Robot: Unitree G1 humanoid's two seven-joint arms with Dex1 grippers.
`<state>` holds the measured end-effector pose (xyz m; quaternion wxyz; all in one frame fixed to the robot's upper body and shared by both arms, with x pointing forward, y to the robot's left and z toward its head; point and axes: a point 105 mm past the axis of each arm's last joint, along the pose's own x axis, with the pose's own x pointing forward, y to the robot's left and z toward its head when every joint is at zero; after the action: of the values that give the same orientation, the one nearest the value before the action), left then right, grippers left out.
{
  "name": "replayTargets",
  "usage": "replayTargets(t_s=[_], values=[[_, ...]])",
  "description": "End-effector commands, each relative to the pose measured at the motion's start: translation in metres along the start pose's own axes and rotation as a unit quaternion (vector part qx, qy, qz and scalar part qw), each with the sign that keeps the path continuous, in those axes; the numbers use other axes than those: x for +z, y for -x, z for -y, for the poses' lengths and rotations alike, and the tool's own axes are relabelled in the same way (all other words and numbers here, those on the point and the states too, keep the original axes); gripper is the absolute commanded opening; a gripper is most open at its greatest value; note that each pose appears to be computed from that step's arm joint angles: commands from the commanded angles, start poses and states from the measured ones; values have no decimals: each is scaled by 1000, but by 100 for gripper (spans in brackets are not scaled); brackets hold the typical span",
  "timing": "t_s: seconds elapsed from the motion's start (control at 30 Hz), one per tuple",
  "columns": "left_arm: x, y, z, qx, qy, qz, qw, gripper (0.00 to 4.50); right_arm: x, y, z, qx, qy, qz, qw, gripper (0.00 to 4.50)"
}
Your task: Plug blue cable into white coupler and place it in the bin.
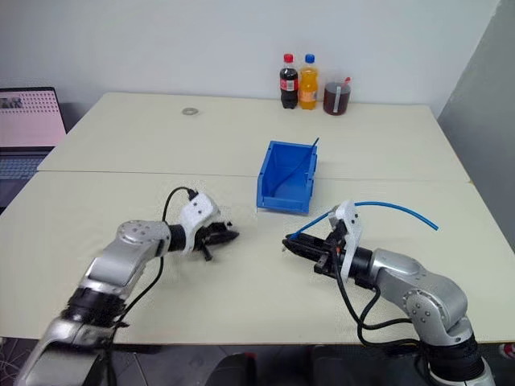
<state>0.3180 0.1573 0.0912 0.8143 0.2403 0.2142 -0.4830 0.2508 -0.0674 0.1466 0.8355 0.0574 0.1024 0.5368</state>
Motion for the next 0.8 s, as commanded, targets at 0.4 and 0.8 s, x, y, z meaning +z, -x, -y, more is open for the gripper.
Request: replayTargets(t_s=[0.4,0.8], values=[[6,-7,33,-116,-102,-15,988,78,-3,-19,-7,37,126,-14,991,18],[8,-8,34,-142,-107,7,984,78,8,-67,-12,99,169,9,981,17]])
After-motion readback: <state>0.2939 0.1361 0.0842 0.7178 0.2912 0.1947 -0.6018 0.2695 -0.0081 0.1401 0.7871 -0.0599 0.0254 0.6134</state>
